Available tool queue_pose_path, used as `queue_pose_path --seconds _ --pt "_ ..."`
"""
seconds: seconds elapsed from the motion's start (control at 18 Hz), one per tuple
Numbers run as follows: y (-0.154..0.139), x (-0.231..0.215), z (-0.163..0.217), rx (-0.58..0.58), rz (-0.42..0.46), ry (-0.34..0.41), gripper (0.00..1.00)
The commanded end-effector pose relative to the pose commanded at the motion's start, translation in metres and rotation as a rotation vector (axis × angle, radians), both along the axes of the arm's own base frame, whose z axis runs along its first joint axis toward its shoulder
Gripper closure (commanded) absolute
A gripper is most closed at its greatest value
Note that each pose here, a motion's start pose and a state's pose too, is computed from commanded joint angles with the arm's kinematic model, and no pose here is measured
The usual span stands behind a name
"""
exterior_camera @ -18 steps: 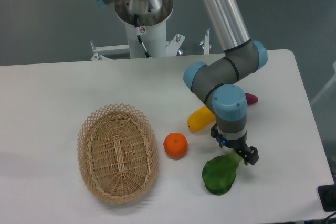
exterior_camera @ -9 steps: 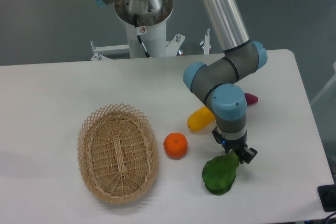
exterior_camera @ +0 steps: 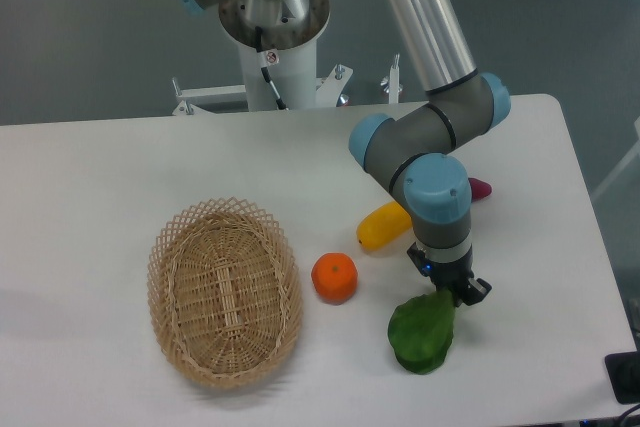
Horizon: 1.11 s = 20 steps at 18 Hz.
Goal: Pick up the green vegetable from the table
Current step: 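Lift the gripped bok choy up off the table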
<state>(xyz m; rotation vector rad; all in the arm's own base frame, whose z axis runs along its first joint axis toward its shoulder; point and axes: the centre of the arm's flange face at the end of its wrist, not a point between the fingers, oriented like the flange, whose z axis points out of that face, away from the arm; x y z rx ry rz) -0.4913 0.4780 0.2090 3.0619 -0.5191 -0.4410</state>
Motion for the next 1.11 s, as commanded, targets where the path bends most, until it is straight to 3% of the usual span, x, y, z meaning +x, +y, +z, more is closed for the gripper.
queue_pose_path --seconds 0.22,0.39,0.67,0.89,1.11 --pt "0.001 -0.007 0.016 0.026 0.008 0.02 0.68" --pt "-0.001 -0.006 0.06 0.111 0.07 0.051 0.68" --pt "0.02 0.013 0.127 0.401 0.084 -0.042 0.68" --pt "0.026 0.039 0.175 0.51 0.146 -0.053 0.68" --pt "0.025 0.045 0.187 0.535 0.163 -0.062 0.68"
